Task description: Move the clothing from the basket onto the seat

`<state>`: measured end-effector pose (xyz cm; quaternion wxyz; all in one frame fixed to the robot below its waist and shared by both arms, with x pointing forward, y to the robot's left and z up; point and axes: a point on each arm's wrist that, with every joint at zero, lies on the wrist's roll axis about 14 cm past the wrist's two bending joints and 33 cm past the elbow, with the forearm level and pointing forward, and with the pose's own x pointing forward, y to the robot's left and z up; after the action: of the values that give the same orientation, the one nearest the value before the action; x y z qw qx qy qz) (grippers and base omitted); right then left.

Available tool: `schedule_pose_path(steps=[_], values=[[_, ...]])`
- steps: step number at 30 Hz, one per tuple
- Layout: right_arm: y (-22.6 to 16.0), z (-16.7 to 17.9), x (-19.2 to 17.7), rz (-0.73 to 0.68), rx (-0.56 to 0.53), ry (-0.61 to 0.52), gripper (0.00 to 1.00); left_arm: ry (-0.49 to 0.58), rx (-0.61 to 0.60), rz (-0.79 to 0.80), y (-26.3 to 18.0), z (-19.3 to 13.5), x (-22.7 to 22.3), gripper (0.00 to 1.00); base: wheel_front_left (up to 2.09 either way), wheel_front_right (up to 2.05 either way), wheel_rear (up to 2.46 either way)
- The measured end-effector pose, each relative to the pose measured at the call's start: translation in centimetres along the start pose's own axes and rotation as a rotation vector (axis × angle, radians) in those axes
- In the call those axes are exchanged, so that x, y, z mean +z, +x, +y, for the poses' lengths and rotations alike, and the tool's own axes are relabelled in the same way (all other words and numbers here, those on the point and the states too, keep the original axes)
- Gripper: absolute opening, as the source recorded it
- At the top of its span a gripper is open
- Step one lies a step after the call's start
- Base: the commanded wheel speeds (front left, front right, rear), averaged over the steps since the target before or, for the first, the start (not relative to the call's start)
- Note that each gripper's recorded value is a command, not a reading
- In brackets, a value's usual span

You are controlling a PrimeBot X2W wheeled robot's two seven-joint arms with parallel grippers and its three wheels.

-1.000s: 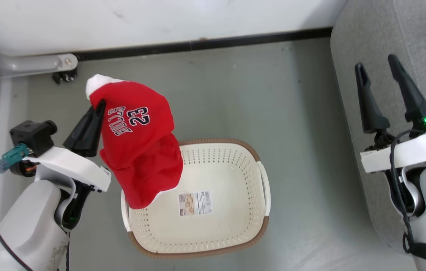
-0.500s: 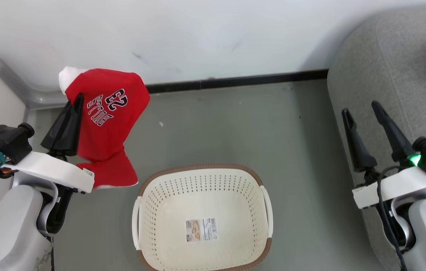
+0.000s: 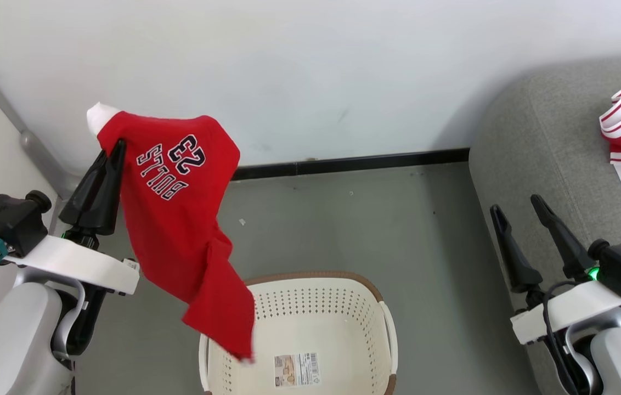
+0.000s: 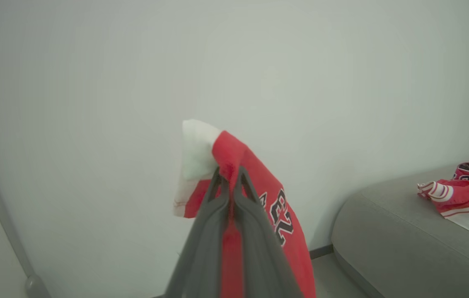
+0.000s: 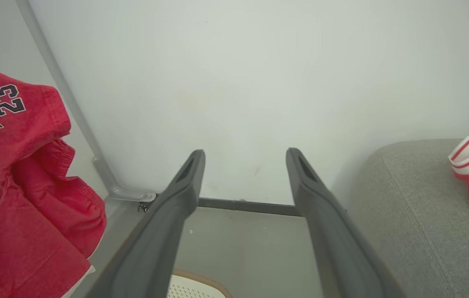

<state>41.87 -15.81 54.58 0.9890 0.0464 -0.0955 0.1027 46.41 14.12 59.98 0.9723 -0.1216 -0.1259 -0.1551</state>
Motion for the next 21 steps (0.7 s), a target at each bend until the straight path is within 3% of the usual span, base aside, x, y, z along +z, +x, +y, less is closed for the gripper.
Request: schedule_pose_path(steps=[21], values=[[-3.2, 1.8, 0.8, 0.009, 0.051, 0.023, 1.00, 0.101, -0.078, -0.122, -2.1, -3.2, 6.7, 0.00, 0.00, 0.00, 0.00]])
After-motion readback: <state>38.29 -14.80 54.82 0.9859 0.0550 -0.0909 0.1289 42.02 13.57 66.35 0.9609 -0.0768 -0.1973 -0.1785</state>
